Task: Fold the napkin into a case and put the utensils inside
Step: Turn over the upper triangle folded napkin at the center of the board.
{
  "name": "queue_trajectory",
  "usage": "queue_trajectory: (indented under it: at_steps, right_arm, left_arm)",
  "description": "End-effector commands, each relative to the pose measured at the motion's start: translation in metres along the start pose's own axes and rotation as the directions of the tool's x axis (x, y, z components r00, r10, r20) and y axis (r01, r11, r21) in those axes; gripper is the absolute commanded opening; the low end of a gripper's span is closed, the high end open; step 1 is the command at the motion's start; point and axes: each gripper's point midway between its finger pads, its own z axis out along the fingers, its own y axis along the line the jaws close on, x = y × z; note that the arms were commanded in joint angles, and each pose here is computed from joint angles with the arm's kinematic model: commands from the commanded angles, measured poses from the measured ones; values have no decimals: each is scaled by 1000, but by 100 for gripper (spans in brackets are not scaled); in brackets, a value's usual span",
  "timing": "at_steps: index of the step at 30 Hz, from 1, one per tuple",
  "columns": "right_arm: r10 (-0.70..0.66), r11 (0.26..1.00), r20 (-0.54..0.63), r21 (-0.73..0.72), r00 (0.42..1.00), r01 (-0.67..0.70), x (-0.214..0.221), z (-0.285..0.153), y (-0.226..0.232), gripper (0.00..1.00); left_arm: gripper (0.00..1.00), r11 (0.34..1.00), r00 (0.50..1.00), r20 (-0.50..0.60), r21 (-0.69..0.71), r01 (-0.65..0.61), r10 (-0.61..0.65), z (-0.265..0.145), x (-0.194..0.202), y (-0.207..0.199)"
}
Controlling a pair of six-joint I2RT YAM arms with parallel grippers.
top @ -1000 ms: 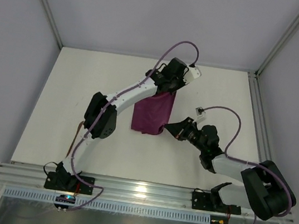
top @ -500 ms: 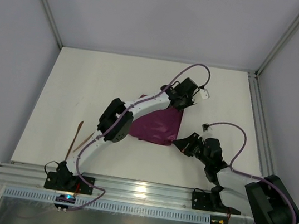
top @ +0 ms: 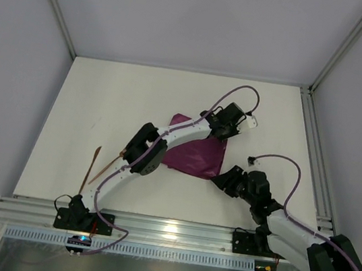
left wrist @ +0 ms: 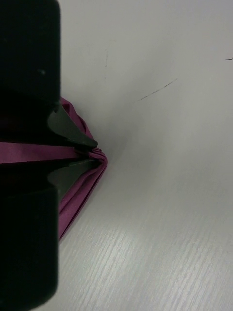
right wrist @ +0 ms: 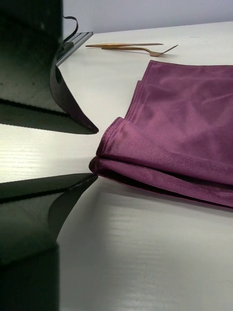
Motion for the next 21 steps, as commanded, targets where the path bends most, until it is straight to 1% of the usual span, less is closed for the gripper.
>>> queue_trajectory:
  at_steps: [1,3,4,5,6,7,9,10,12,13,14,15,16,18,19,20,21]
  right_arm:
    - [-20,999,48,50,999,17,-10,-9,-3,46]
    - [-35,995,60,92,998,29,-14,-15,-7,48]
    - [-59,995,123,83,991,49,-30,-20,1,51]
    - [-92,992,149,98,984,78,-36,-25,1,52]
    - [-92,991,141,105,986,77,-35,-26,2,53]
    - [-130,989,183,101,975,113,-48,-30,10,55]
    - [-161,982,174,124,971,141,-51,-33,9,58]
    - [-179,980,194,122,965,157,-61,-35,16,59]
    - [-223,968,191,160,956,193,-70,-34,12,62]
    - [-224,966,223,178,949,186,-88,-36,15,62]
    - [-248,955,201,212,948,205,-94,-32,8,63]
    - [-257,951,207,227,944,209,-104,-31,6,63]
    - [-246,950,249,251,937,183,-129,-34,5,64]
    - [-239,954,216,232,947,189,-144,-22,4,64]
    - [-250,955,234,221,940,199,-169,-21,16,64]
    - [-238,954,209,235,949,188,-178,-20,8,64]
    - [-230,950,146,249,962,189,-178,-6,-6,62]
  left_arm:
    - [16,999,995,99,-20,30,-27,-13,-36,9]
    - [21,999,994,102,-7,33,-32,-17,-40,7]
    - [25,999,992,118,-10,36,-35,-23,-48,9]
    - [31,999,990,132,-11,42,-40,-29,-56,11]
    - [33,999,991,128,-10,42,-40,-29,-55,11]
    - [36,999,988,148,-24,47,-43,-36,-64,16]
    - [41,998,986,161,-36,52,-46,-43,-71,20]
    - [45,997,985,164,-50,54,-45,-47,-74,24]
    - [48,995,983,178,-81,61,-46,-58,-81,32]
    - [48,993,984,174,-100,63,-45,-61,-81,36]
    - [48,987,983,177,-143,73,-47,-72,-85,46]
    - [48,983,984,171,-166,82,-53,-78,-83,52]
    - [48,979,984,167,-180,92,-61,-83,-82,56]
    - [48,971,984,156,-208,122,-91,-103,-73,70]
    - [48,966,982,148,-213,146,-116,-111,-68,75]
    - [48,961,980,142,-221,168,-139,-119,-60,85]
    - [48,959,979,133,-221,179,-152,-136,-52,87]
